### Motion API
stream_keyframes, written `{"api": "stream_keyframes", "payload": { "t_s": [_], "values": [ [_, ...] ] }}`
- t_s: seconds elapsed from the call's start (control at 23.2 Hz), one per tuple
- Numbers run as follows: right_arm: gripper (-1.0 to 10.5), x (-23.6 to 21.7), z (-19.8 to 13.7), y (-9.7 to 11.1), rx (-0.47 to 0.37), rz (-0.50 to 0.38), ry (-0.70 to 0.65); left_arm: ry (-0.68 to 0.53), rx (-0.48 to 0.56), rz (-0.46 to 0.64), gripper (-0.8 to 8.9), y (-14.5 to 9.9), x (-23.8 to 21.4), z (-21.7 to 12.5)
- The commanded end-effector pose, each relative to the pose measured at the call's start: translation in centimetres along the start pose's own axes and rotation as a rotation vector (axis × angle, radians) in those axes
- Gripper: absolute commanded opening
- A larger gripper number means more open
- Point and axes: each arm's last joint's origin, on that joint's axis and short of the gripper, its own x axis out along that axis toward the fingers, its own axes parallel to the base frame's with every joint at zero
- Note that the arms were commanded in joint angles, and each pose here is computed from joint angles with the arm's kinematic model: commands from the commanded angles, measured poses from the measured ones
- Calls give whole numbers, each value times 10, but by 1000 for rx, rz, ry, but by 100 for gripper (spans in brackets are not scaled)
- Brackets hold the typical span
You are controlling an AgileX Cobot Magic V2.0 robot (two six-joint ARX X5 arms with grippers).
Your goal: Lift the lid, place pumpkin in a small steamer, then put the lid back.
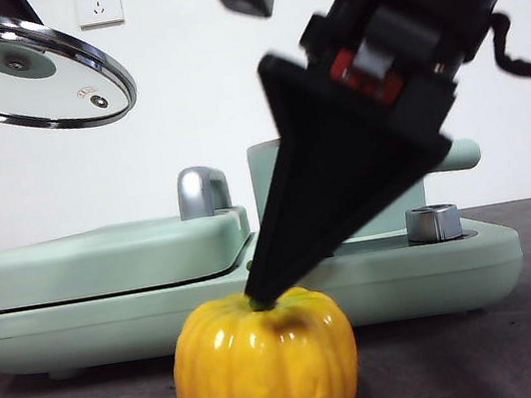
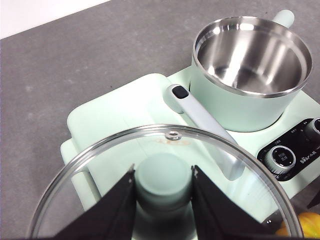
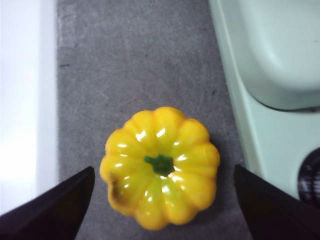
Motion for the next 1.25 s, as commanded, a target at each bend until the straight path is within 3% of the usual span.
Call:
{"api": "stream_keyframes", "payload": {
  "t_s": [0.04,0.73,0.86,1.25],
  "values": [
    [471,9,5,0,-2,15,4,-53,14,9,17,1,-3,7],
    [477,30,-1,-3,28,39,54,-61,25,11,17,1,-3,8],
    [426,29,-1,-2,64,39,51,-61,25,11,17,1,-3,8],
    [426,7,18,0,169,86,37,-67,25,11,17,1,-3,9]
  ]
}}
